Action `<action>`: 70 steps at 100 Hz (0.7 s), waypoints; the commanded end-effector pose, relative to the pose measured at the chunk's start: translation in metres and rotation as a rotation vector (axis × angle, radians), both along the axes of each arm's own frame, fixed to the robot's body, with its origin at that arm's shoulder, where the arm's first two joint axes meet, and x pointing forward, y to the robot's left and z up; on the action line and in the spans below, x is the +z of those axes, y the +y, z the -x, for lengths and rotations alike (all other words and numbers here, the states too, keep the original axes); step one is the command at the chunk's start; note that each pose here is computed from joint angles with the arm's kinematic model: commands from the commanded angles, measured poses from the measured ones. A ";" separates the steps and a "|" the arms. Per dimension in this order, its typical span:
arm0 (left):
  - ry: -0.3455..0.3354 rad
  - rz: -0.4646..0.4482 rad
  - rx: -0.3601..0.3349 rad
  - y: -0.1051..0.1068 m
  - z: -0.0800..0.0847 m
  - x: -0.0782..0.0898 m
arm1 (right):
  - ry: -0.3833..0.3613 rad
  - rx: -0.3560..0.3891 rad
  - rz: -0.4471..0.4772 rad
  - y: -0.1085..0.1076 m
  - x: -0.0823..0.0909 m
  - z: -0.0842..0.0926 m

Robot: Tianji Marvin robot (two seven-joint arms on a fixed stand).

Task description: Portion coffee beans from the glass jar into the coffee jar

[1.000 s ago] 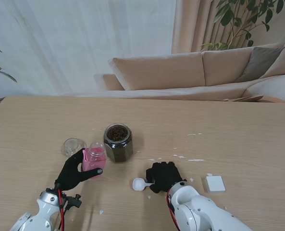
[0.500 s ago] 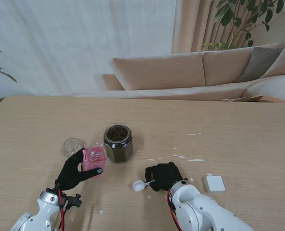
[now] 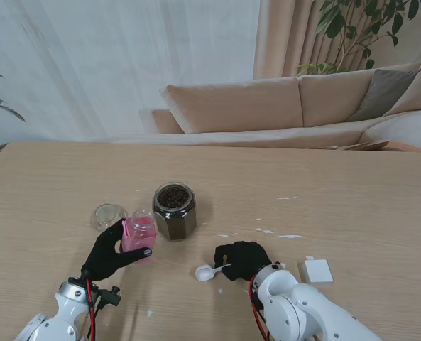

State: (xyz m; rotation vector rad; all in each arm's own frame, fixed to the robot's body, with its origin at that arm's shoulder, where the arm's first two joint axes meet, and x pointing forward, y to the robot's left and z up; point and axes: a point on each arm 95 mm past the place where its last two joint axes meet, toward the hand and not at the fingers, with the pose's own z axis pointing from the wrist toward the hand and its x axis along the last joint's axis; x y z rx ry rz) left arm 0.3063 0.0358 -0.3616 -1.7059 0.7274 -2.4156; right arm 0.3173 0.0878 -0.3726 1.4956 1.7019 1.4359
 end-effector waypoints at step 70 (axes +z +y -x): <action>0.000 0.004 -0.011 -0.003 0.002 -0.001 | 0.052 0.017 -0.029 0.005 0.002 0.002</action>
